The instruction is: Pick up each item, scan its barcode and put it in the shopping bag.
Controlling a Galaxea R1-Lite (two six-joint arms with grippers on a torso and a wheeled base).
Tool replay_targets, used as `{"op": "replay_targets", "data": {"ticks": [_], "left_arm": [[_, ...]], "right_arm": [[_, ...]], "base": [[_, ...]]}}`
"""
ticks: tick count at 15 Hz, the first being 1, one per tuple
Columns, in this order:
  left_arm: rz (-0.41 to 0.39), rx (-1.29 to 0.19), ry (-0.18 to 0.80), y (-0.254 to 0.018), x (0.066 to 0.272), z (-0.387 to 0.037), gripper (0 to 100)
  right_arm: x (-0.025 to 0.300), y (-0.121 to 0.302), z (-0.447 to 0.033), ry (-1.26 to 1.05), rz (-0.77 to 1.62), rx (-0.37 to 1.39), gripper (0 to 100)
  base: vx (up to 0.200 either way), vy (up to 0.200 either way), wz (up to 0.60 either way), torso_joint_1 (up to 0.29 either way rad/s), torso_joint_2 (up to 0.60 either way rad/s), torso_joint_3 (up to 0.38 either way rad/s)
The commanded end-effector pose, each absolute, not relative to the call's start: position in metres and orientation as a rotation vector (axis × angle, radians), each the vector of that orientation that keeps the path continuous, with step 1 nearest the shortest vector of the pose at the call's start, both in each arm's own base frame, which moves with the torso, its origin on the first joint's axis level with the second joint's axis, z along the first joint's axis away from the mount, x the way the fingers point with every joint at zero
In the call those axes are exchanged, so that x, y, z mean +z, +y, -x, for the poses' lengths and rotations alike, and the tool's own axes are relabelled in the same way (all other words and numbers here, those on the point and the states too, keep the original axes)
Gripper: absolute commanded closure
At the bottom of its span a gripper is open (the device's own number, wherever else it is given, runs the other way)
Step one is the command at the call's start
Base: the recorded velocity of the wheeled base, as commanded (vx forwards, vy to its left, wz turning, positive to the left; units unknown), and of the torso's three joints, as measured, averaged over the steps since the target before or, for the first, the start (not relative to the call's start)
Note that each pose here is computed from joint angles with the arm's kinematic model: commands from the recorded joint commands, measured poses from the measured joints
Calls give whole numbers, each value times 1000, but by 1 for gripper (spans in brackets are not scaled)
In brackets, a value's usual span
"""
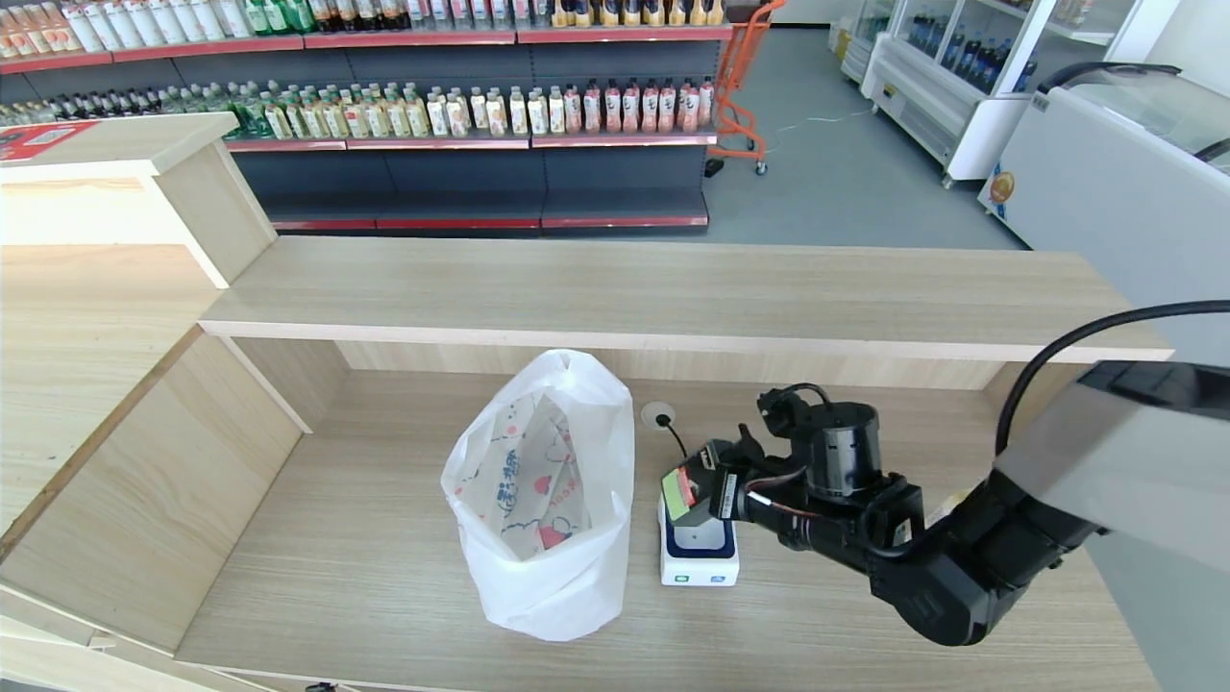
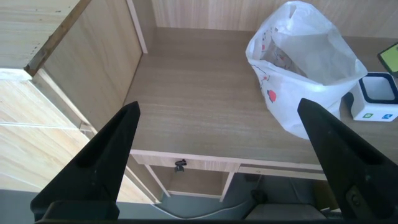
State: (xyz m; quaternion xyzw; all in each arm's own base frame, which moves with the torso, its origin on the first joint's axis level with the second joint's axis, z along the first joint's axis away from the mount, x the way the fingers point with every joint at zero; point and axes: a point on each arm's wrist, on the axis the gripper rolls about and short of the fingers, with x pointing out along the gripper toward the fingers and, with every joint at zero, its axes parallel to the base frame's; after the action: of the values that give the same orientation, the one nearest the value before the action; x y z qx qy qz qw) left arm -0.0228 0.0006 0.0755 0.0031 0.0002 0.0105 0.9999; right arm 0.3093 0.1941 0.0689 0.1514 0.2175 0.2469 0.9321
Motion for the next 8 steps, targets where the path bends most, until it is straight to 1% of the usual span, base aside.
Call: {"op": "replay_targets", "data": {"ticks": [1,3,4,7,8], "left_arm": [[-6,21,0,1,75,23,0],[-6,21,0,1,75,23,0],[-6,21,0,1,75,23,0],[-8,20,2,1,76,23,0],[-12,20,2,1,76,23,0]], "right_arm": [[137,171,-277,281,-213,544,100],[142,147,-264,240,-84,498,100],[143,140,-257,241,-77,493,100],[144,130,-240,257,-109,489,100],[144,128,-237,274,-165,482,100]], "base": [[0,0,0,0,0,0],[0,0,0,0,0,0],[0,0,0,0,0,0],[0,0,0,0,0,0],[0,0,0,0,0,0]]}}
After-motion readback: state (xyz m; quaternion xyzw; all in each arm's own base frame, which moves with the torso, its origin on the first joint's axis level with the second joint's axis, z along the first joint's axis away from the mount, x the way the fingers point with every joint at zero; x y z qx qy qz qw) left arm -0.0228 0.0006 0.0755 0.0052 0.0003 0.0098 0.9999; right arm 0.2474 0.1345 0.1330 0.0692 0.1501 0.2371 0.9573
